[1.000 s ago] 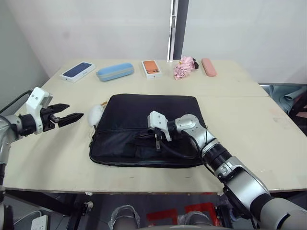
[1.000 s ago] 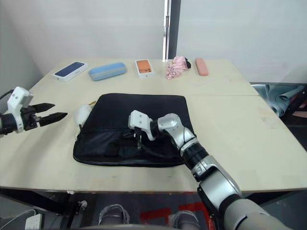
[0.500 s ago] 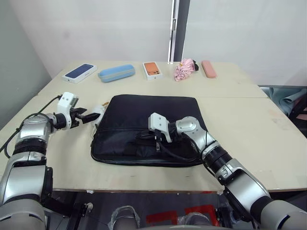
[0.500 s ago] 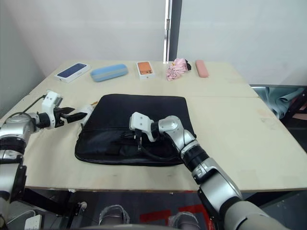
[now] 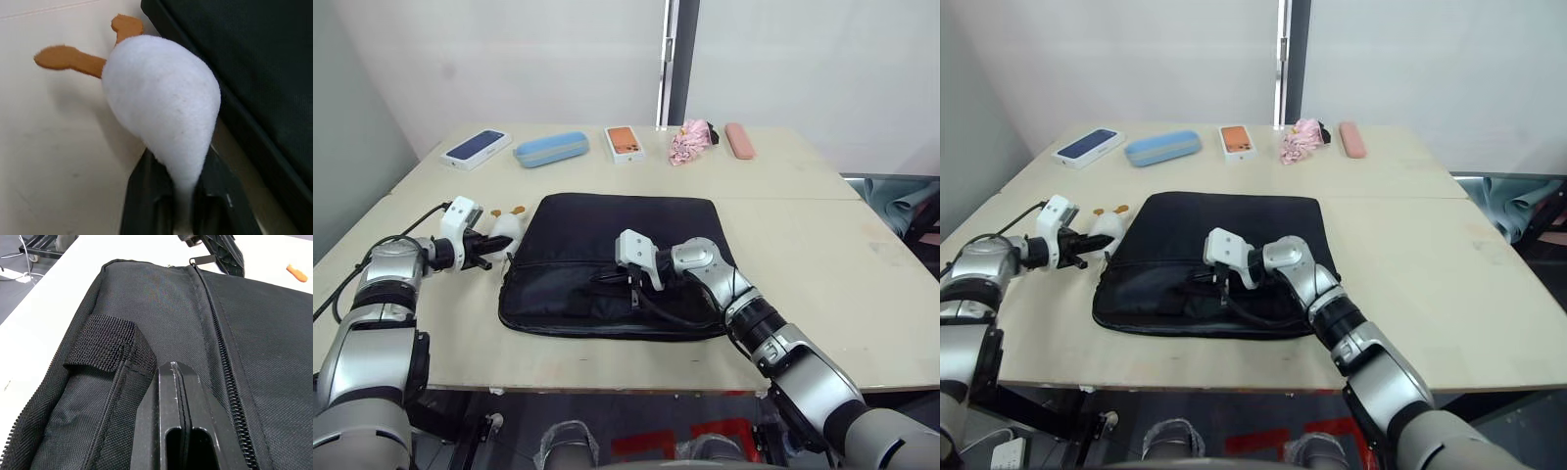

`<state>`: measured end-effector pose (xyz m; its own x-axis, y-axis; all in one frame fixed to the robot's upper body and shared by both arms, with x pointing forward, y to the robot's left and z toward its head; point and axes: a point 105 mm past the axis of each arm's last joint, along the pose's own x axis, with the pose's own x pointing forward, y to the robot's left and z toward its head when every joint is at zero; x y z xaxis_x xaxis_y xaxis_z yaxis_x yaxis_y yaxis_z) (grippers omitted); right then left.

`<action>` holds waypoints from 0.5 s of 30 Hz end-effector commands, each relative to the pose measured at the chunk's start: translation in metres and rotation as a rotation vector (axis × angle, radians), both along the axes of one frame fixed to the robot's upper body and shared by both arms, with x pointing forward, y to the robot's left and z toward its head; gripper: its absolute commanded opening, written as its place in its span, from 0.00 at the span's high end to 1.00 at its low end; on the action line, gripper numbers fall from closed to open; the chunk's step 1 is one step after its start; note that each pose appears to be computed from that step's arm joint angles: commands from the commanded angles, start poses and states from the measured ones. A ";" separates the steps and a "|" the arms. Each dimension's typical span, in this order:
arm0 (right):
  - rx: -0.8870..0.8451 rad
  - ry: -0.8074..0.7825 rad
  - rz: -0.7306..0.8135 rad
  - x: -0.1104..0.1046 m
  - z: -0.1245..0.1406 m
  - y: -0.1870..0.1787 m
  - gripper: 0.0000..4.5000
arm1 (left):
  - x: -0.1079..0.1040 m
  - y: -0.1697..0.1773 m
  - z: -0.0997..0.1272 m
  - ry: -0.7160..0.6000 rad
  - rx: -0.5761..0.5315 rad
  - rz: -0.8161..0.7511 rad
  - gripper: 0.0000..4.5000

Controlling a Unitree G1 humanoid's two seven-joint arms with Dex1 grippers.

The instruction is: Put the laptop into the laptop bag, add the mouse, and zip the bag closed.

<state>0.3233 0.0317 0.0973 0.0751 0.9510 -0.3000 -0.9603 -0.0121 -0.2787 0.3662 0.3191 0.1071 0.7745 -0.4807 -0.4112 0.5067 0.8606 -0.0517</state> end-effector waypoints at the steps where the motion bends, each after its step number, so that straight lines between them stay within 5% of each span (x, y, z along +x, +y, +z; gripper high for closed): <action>1: -0.063 0.079 -0.085 0.008 -0.023 -0.012 1.00 | -0.004 0.011 0.037 -0.131 -0.051 0.006 0.99; 7: -0.059 0.095 -0.096 0.010 -0.023 -0.008 1.00 | -0.048 0.006 0.073 -0.243 -0.035 -0.130 0.99; 15: -0.067 0.109 -0.095 0.009 -0.028 -0.004 1.00 | -0.133 -0.024 0.066 -0.111 0.059 -0.332 0.99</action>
